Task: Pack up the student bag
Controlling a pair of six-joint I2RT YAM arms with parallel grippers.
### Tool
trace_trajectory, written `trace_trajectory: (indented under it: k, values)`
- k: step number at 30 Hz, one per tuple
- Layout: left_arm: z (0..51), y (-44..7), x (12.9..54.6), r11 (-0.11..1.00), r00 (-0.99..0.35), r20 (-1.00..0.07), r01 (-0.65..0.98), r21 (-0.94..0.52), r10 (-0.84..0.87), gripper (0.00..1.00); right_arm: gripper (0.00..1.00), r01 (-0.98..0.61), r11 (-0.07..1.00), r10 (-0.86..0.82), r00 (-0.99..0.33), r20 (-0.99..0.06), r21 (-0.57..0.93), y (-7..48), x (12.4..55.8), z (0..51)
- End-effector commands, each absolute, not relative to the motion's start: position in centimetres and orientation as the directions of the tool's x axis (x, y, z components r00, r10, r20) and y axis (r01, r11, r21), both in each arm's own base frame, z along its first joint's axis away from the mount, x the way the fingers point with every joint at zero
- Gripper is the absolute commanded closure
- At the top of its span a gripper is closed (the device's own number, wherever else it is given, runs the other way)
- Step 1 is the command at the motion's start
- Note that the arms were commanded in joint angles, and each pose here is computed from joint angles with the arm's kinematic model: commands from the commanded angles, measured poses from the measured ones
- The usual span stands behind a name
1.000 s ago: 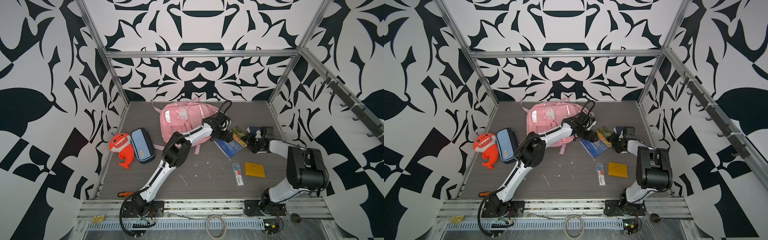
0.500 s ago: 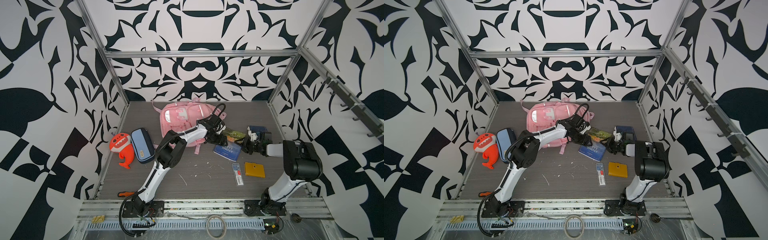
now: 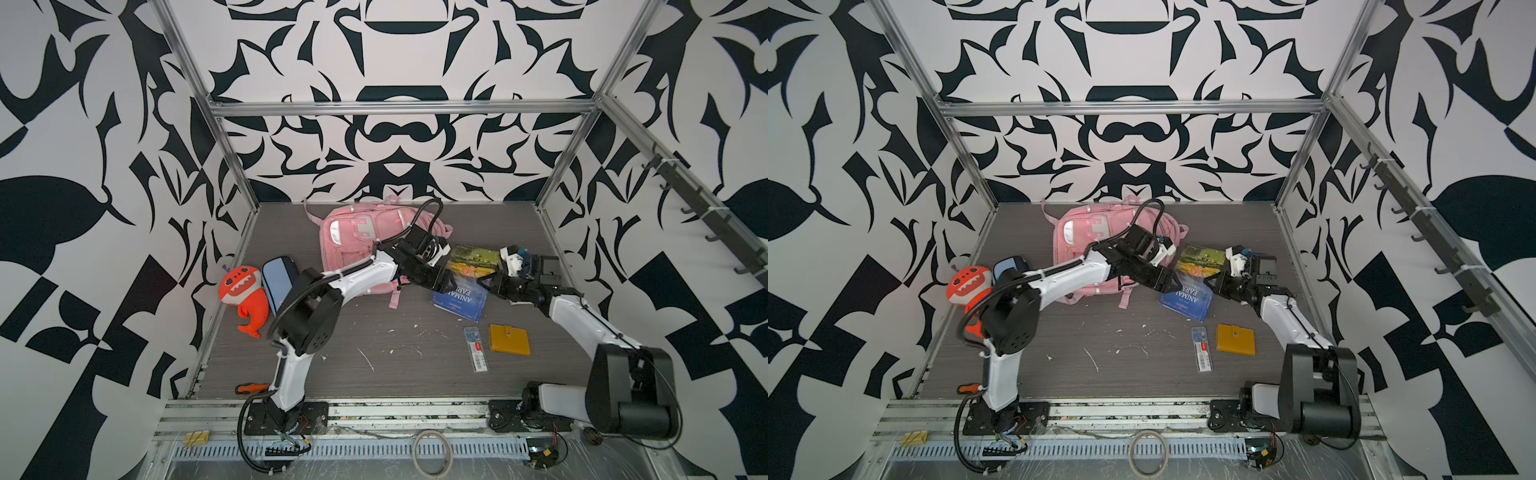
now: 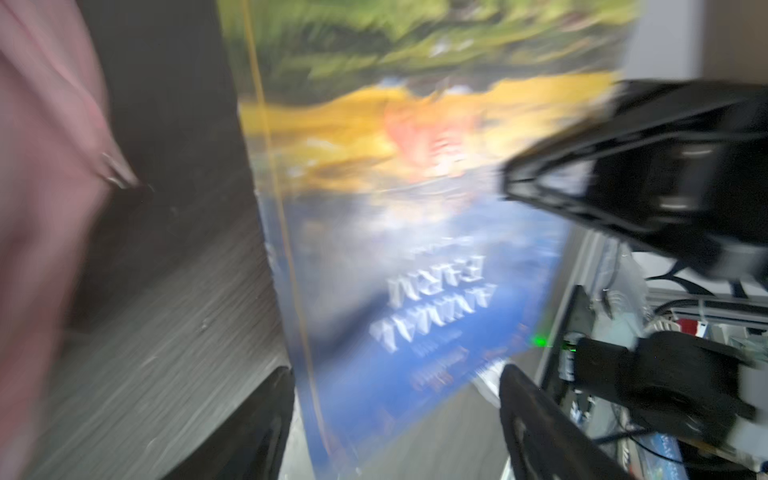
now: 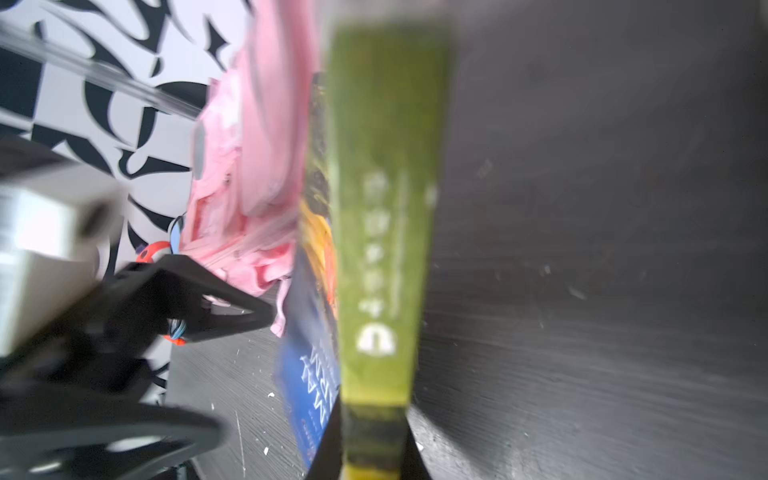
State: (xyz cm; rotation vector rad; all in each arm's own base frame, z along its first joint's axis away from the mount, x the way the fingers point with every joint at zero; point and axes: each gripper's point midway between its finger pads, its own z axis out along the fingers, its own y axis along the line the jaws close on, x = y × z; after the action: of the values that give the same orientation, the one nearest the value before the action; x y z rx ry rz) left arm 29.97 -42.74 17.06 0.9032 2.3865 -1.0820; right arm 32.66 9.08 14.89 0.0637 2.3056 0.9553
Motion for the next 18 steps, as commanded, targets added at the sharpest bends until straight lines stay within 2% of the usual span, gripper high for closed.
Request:
trace_trajectory:
  k: [1, 2, 6, 13, 18]
  values:
    - [24.5, -40.4, 29.5, 0.450, -0.559, -0.722, 0.811, -0.373, 0.408, 0.16, 1.00, -0.479, 0.736, 0.074, -0.646, -0.760, 0.479, 11.3, 33.0, 22.2]
    - [26.0, -39.7, 29.0, 0.427, -0.519, -0.739, 0.838, -0.340, 0.430, 0.11, 1.00, -0.526, 0.718, 0.037, -0.626, -0.779, 0.456, 12.1, 32.9, 23.4]
    - [30.7, -37.1, 28.1, 0.377, -0.428, -0.750, 0.890, -0.255, 0.504, 0.09, 1.00, -0.700, 0.639, -0.143, -0.516, -0.844, 0.319, 16.0, 32.0, 26.7]
    - [40.5, -33.9, 27.2, 0.363, -0.319, -0.840, 0.918, -0.159, 0.438, 0.01, 1.00, -0.860, 0.473, -0.283, -0.356, -0.891, 0.193, 21.5, 31.0, 30.9]
    - [40.5, -31.8, 28.3, 0.408, -0.332, -0.833, 0.902, -0.143, 0.442, 0.01, 1.00, -0.912, 0.389, -0.305, -0.261, -0.916, 0.131, 23.9, 30.1, 33.7]
